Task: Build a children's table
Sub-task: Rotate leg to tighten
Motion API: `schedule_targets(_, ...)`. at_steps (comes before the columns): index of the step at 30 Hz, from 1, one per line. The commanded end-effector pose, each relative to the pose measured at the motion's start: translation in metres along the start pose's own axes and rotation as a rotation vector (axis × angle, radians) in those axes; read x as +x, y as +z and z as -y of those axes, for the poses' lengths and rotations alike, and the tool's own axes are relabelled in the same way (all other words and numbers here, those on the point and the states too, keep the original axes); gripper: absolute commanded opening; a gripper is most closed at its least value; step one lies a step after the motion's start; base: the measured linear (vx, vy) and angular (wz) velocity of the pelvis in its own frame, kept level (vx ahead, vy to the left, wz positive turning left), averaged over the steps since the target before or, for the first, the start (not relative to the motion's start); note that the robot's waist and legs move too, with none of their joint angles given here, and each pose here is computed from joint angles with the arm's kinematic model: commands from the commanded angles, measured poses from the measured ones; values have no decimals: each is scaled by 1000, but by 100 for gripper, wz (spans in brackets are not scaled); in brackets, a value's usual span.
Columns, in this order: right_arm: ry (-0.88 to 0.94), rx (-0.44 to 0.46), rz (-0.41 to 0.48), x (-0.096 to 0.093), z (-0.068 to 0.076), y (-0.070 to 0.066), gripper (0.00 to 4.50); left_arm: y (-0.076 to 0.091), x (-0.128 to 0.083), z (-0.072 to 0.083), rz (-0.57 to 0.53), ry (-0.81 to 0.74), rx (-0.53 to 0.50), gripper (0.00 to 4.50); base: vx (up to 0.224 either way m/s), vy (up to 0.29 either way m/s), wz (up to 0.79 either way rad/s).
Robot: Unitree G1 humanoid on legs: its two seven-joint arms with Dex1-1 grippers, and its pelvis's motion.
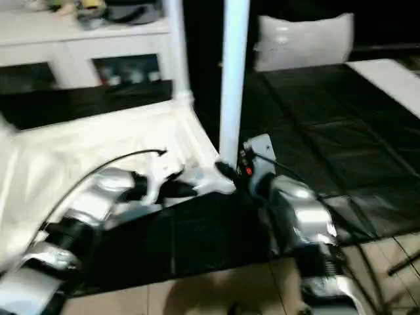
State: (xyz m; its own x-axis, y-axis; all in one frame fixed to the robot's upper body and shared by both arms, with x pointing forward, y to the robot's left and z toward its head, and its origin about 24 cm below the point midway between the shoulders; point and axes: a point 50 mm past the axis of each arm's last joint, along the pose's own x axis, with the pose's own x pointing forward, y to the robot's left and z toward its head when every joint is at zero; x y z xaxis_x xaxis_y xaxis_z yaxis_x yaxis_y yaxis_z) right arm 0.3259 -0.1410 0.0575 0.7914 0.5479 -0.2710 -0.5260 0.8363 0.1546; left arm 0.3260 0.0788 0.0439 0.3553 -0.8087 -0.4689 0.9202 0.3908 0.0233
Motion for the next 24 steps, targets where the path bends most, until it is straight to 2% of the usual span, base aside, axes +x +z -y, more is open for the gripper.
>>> schedule_targets(1, -56, 36, -34, 20, -14, -7, 204, 46, 24, 14, 147, 11, 57, 0, 0, 0, 0)
schedule_targets(3, -109, 57, -12, 25, -15, -6, 204, 53, 31, 14, 173, 99, 39, 0, 0, 0, 0)
schedule_targets(5, -120, 70, 19, 27, -15, -3, 257, 56, 32, 16, 172, 99, 67, 0, 0, 0, 0)
schedule_targets(8, -136, 89, 55, 27, -14, 1, 281, 56, 31, 17, 165, 90, 84, 0, 27, -14, 6)
schedule_targets(12, -110, 31, 96, 19, -9, 5, 313, 50, 24, 12, 152, 99, 101, 0, 74, -37, 1)
schedule_targets(16, -82, -20, 114, 8, -1, 7, 351, 45, 20, 10, 144, 83, 121, 0, 55, -4, 3)
schedule_targets(17, -33, -44, 110, -2, 5, 6, 351, 41, 15, 9, 139, 61, 135, 0, 0, 0, 0)
schedule_targets(19, -10, -57, 107, -6, 8, 6, 377, 39, 13, 9, 138, 50, 144, 0, 0, 0, 0)
schedule_targets(22, 101, -116, 75, -27, 18, 5, 390, 30, 5, 5, 114, 13, 157, 0, 0, 0, 0)
schedule_targets(24, 162, -173, 49, -40, 26, 5, 419, 25, -1, 4, 104, -28, 187, 0, 0, 0, 0)
